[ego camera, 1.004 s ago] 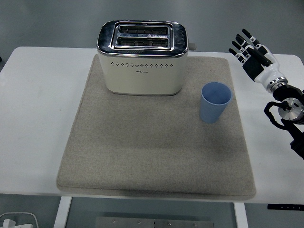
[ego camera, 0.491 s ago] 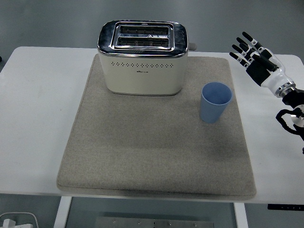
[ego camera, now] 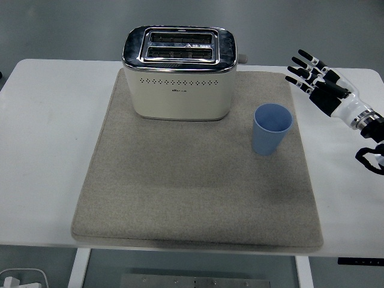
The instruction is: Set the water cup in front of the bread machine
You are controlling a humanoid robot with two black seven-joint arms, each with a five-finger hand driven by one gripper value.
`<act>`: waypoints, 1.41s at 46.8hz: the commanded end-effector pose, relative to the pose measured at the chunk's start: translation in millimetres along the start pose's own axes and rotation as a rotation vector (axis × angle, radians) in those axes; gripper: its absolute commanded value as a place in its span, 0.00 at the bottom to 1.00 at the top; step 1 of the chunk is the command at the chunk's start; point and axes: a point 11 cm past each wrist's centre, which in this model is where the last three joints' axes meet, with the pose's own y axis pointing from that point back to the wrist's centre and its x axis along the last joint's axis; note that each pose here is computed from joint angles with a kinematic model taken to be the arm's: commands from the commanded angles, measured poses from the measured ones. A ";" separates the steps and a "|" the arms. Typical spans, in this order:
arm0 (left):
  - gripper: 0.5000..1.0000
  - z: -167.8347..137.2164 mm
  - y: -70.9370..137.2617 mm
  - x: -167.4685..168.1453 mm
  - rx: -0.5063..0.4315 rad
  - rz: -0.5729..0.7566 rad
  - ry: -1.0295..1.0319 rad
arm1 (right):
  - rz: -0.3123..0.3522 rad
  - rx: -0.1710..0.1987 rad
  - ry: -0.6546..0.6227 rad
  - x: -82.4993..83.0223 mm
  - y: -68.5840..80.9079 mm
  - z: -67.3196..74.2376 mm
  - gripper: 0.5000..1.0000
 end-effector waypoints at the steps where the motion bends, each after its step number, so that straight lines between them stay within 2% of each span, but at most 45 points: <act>1: 1.00 0.0 0.0 0.0 0.000 0.000 0.000 | -0.032 0.009 0.014 -1.5 3.1 -2.0 0.86; 8: 1.00 0.0 0.0 0.0 0.000 0.000 0.000 | -0.031 0.011 0.057 5.3 11.2 -5.5 0.86; 27: 1.00 0.0 0.0 0.0 0.000 0.000 0.000 | -0.013 -0.062 0.142 19.5 30.8 7.4 0.86; 33: 1.00 0.0 0.0 0.0 0.000 0.000 0.000 | -0.029 -0.051 0.158 18.1 36.1 3.6 0.86; 38: 1.00 -0.2 0.0 0.0 0.001 0.000 0.000 | -0.052 -0.056 0.184 15.1 41.1 0.5 0.86; 43: 1.00 0.0 0.0 0.0 0.000 0.000 0.000 | -0.056 -0.035 0.200 17.0 47.2 -6.8 0.86; 47: 1.00 0.0 0.0 0.0 0.000 0.000 0.000 | -0.057 -0.033 0.212 17.7 49.1 -8.8 0.86; 57: 1.00 0.0 0.0 0.0 0.000 0.000 0.000 | -0.058 -0.061 0.234 21.4 61.2 -3.9 0.86; 66: 1.00 -0.1 0.0 0.0 0.001 0.000 0.000 | -0.092 -0.088 0.240 13.2 67.6 8.0 0.86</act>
